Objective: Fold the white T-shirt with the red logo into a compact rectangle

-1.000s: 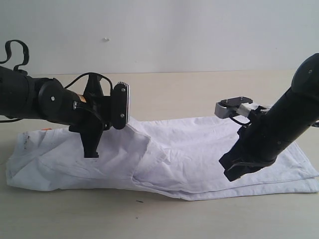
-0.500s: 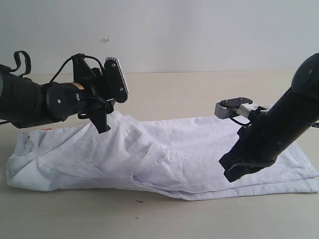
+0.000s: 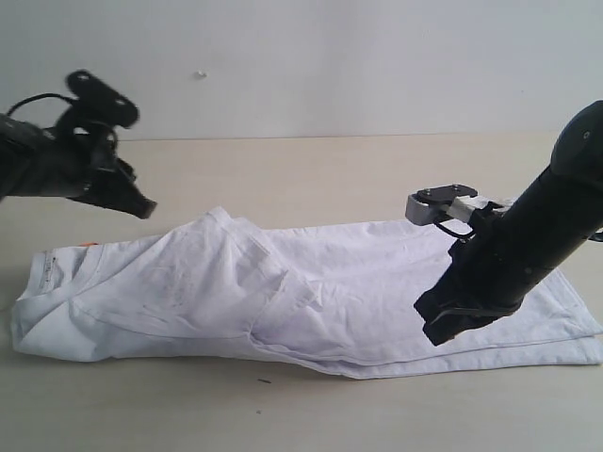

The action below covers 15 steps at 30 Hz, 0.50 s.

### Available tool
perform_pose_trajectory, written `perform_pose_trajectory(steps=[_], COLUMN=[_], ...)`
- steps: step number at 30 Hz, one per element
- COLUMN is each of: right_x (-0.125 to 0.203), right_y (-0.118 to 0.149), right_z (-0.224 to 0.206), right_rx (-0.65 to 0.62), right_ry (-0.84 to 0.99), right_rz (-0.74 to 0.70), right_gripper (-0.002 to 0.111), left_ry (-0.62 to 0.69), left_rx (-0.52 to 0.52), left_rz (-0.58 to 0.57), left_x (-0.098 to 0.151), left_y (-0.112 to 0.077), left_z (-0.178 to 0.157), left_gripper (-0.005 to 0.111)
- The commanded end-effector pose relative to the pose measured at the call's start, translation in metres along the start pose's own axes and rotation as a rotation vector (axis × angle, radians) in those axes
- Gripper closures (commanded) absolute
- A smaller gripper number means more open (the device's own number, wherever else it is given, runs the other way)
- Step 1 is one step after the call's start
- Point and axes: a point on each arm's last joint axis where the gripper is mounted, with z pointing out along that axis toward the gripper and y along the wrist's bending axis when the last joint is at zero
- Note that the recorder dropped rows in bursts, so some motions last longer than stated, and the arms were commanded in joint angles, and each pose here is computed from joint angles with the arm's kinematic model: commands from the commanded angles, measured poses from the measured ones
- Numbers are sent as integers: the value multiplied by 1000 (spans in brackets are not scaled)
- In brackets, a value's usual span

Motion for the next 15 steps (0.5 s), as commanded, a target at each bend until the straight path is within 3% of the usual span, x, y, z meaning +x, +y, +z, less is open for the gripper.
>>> perform_pose_trajectory(steps=[1,4,8,11,15], right_x=[-2,-2,-2,-2,-2], right_y=[1,1,1,1,1], right_z=[-4,-4,-4,-4,-4], right_rx=[-1,-1,-5,-5,-5], right_ry=[-13,-13,-17,-17,-17], right_rz=[-2,-2,2,2,2], right_gripper=[108,108,108,108,108], left_ry=[38,90,173,219,298], left_rx=[210,301,302,322,375], left_rz=[-389,-613,-815,-887,-872], left_x=[25,52,86,99,105], left_y=[54,87,122,130,125], left_z=[-18,-29,-44,-52,-54], left_gripper=[67,53,44,43,43])
